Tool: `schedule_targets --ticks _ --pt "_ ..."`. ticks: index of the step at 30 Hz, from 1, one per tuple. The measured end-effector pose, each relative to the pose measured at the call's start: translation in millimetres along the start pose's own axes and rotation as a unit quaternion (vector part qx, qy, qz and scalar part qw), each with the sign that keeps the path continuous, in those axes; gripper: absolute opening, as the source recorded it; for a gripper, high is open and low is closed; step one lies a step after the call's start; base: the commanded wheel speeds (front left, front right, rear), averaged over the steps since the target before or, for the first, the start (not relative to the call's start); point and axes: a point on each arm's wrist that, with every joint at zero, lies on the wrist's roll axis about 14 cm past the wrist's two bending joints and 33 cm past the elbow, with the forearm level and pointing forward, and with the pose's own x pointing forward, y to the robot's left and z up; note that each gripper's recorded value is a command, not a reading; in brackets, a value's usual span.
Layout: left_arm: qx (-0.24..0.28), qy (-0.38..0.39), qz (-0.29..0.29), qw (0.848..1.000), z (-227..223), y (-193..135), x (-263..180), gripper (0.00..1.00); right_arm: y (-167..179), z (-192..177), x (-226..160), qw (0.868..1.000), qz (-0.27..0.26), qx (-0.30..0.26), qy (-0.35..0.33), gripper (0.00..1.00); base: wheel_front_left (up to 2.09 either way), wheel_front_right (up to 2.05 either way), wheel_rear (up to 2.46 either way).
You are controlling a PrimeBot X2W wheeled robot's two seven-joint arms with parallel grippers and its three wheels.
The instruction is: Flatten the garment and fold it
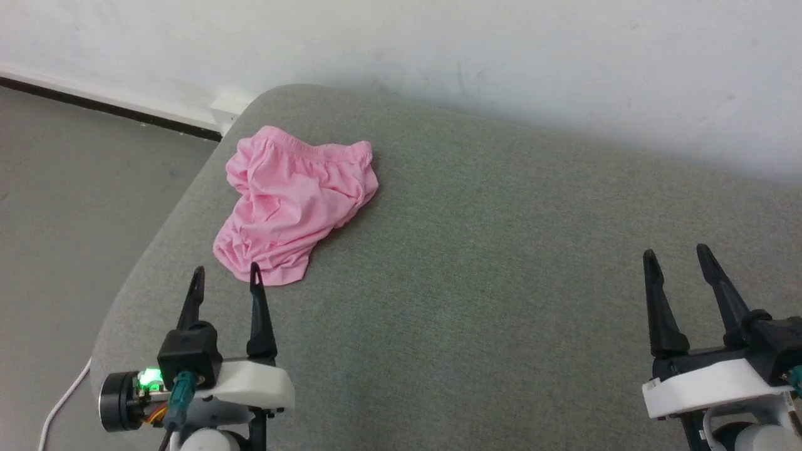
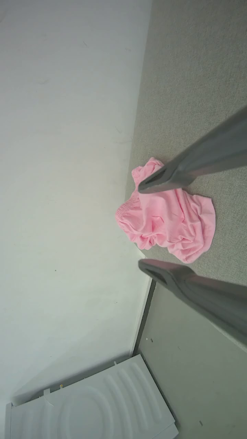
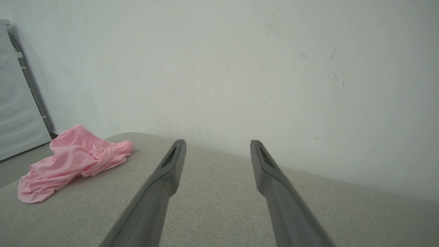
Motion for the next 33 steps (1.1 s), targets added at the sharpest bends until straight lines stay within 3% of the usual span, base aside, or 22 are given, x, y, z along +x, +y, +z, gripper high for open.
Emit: schedule_targets --ticks 12,22,29,33 --pt "0.002 -0.023 0.045 0.999 11.4 29.1 7.7 1.0 9.7 -0.7 9.5 1.0 0.016 0.009 -0.012 1.0 0.0 0.0 0.0" --pt "0.015 -0.067 0.017 0.997 40.9 37.9 83.6 1.0 4.7 -12.1 25.3 1.0 0.015 0.013 -0.016 1.0 0.0 0.0 0.0" --pt "0.037 0.016 -0.044 0.998 17.2 26.8 157.5 1.0 -8.8 -26.5 40.6 1.0 0.002 0.013 -0.017 1.0 0.0 0.0 0.0" --pt "0.073 0.104 -0.091 0.988 -6.3 4.4 190.3 1.0 -20.9 -36.6 44.2 1.0 -0.013 0.014 -0.014 1.0 0.0 0.0 0.0"
